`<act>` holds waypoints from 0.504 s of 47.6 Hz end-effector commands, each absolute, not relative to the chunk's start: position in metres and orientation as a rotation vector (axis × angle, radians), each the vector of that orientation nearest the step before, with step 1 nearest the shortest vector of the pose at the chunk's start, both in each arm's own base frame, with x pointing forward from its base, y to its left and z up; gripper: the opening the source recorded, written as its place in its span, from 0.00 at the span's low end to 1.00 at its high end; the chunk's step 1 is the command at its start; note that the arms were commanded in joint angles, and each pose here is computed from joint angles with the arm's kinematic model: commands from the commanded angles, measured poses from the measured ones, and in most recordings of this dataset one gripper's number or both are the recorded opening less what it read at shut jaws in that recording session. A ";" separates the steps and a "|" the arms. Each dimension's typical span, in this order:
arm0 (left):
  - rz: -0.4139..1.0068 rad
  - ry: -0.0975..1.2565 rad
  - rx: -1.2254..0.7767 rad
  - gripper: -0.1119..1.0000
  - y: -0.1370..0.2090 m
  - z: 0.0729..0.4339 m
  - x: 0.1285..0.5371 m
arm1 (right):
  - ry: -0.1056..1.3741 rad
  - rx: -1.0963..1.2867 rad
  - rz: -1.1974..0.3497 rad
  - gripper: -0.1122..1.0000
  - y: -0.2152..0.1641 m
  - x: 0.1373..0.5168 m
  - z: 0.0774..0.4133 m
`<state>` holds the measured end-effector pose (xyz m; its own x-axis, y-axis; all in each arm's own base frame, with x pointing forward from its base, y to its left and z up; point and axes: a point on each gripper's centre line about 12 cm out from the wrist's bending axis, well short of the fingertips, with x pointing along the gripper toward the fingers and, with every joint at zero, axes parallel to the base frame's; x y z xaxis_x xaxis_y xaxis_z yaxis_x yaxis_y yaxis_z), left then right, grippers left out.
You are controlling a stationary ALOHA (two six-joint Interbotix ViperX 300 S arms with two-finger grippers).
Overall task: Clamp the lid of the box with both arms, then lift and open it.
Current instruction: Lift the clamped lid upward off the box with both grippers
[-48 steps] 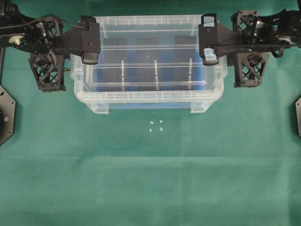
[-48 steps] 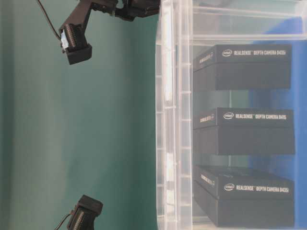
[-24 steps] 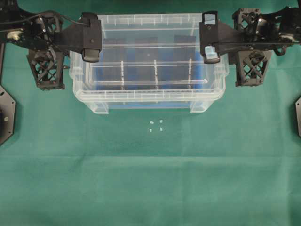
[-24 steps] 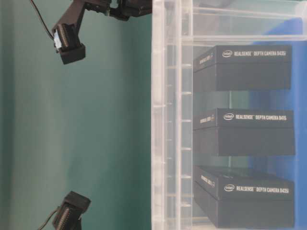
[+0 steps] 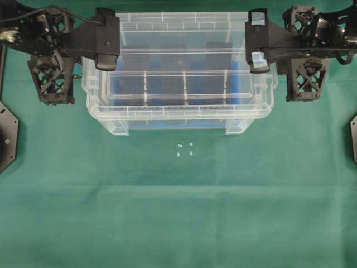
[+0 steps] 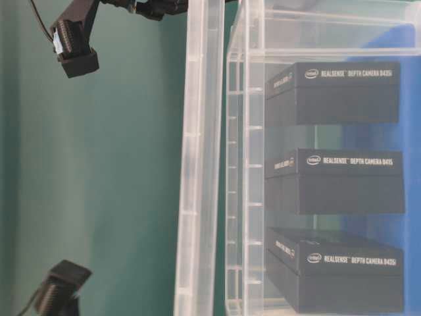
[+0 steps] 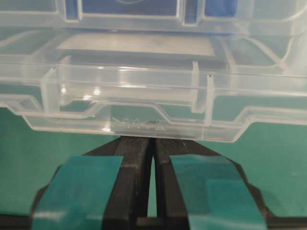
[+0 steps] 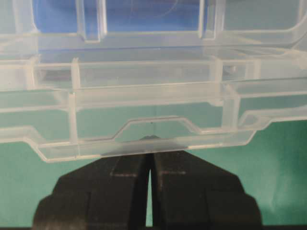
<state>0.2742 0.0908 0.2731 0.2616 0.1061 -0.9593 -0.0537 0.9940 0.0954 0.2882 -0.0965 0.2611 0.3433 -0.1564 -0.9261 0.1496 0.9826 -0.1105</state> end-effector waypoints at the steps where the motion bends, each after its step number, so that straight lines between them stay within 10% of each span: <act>1: 0.105 1.202 0.073 0.11 0.085 0.302 0.285 | 1.108 -0.038 -0.174 0.10 -0.086 0.302 0.289; 24: 0.106 1.208 0.068 0.11 0.084 0.311 0.285 | 1.118 -0.041 -0.174 0.10 -0.085 0.302 0.301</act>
